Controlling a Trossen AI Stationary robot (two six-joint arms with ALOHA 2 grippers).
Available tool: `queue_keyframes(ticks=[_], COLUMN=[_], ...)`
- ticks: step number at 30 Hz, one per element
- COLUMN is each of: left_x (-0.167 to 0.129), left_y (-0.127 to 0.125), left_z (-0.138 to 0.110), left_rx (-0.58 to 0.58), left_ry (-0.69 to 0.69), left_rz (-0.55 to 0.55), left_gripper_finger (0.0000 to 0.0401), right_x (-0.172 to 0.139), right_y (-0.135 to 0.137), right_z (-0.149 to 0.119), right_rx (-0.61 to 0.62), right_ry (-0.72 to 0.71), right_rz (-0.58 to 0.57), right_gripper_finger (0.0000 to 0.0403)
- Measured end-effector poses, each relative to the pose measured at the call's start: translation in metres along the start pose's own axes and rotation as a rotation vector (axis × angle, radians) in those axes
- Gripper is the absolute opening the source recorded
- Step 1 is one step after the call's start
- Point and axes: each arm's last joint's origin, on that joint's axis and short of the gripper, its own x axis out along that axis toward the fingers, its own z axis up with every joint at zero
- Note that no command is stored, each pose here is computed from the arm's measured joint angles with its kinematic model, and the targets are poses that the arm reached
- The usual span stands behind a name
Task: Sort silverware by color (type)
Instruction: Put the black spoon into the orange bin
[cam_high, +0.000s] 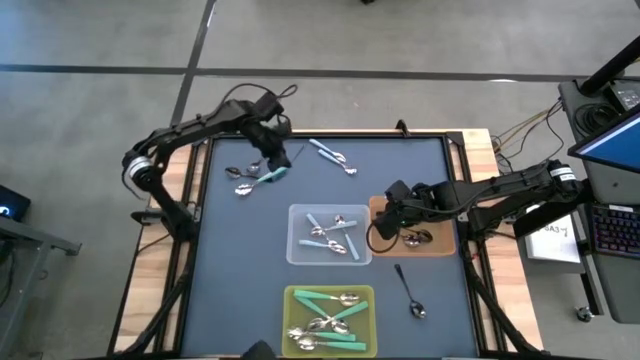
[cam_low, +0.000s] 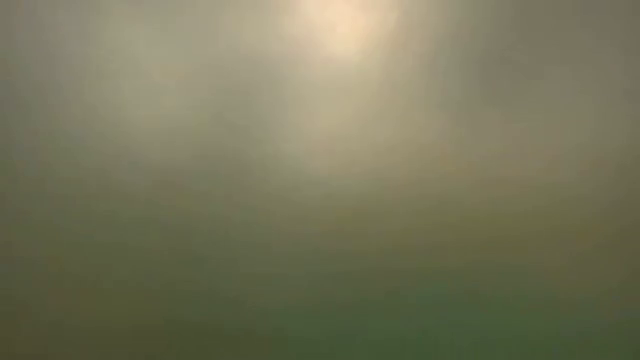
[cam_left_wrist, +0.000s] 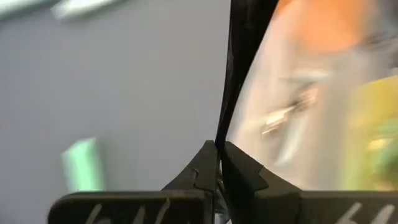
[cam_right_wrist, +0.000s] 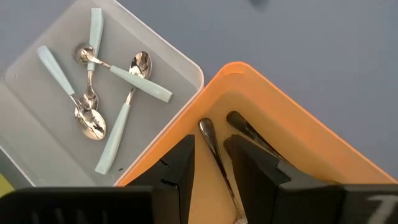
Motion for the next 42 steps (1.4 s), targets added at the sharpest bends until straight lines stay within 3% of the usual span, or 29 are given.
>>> queue_keyframes(ticks=[4,12,16,24,31,36,42], left_x=[-0.007,-0.011,-0.007,-0.005,-0.032,-0.055,-0.049], left_y=[-0.029,-0.09,-0.12,-0.177,-0.209,-0.237,-0.255], left_z=[0.008,0.01,0.012,0.019,0.037,0.044,0.037], left_rx=[0.081,0.311,0.4,0.47,0.42,0.451,0.344], left_ry=[-0.106,-0.171,-0.187,-0.249,-0.393,-0.498,-0.508], left_rz=[-0.164,-0.533,-0.609,-0.737,-0.616,-0.571,-0.477], left_gripper_finger=[0.0,0.0,0.0,0.0,0.0,0.0,0.0], right_x=[0.0,0.0,0.0,0.0,0.0,0.0,-0.001], right_y=[0.0,0.0,0.0,0.0,0.001,0.007,0.01], right_z=[0.0,0.0,0.0,0.0,0.001,0.005,0.009], right_rx=[0.0,0.0,0.0,0.0,0.005,0.027,0.045], right_ry=[0.0,-0.001,-0.001,-0.002,-0.011,-0.052,-0.101], right_rz=[0.0,0.0,0.0,0.0,0.01,0.065,0.086], right_gripper_finger=[0.0095,0.0095,0.0095,0.0095,0.0095,0.0095,0.0095])
